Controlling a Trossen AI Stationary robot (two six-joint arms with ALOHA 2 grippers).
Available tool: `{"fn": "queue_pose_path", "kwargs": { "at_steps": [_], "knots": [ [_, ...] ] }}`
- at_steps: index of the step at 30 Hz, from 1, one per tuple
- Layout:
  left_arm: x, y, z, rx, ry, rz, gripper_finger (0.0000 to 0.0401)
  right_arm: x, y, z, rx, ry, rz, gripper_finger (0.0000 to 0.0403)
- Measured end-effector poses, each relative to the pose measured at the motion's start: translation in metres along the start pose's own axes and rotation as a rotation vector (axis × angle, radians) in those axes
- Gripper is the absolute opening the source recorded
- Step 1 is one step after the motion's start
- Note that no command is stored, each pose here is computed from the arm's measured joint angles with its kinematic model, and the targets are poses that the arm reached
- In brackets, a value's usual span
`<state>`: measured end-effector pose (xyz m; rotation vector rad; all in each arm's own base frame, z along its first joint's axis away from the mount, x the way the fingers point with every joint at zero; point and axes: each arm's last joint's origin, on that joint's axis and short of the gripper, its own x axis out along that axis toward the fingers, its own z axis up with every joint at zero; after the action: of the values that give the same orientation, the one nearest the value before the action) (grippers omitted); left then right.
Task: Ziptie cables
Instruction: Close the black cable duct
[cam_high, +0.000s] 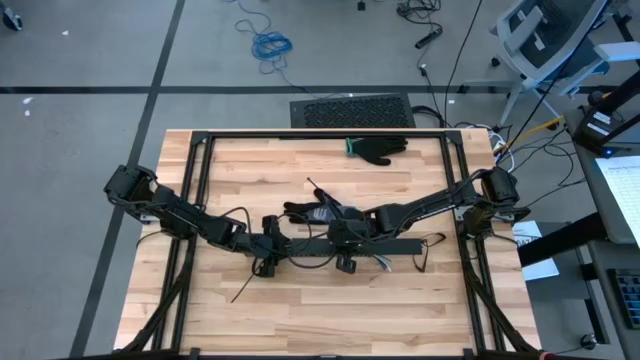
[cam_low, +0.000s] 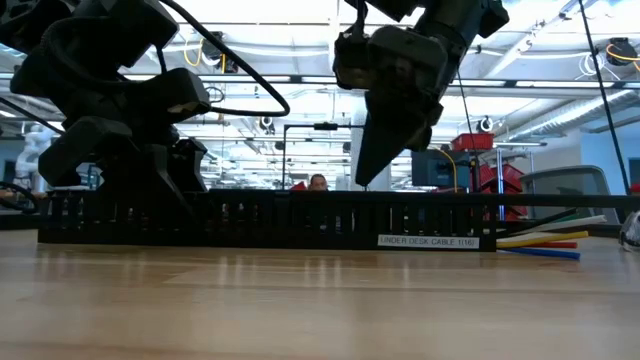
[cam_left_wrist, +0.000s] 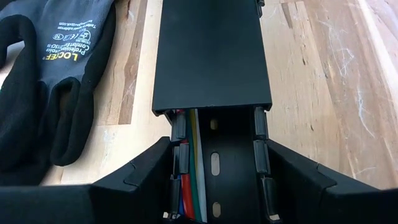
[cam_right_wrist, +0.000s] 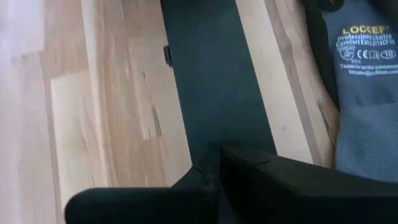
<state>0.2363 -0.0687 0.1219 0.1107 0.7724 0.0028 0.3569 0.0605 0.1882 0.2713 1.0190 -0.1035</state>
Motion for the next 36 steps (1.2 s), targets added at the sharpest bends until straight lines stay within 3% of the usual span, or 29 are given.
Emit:
{"fn": "queue_pose_path", "kwargs": {
  "at_steps": [13, 21, 36],
  "knots": [
    [0.0, 0.0, 0.0, 0.001, 0.001, 0.0, 0.0227, 0.001, -0.001, -0.002, -0.033, 0.018, -0.005, 0.0],
    [0.0, 0.0, 0.0, 0.001, 0.001, 0.0, 0.0227, -0.005, 0.006, 0.022, -0.023, -0.114, 0.043, 0.0],
    [0.0, 0.0, 0.0, 0.0, 0.0, 0.001, 0.0227, 0.028, 0.006, 0.03, -0.017, -0.125, 0.073, 0.0]
  ]
}}
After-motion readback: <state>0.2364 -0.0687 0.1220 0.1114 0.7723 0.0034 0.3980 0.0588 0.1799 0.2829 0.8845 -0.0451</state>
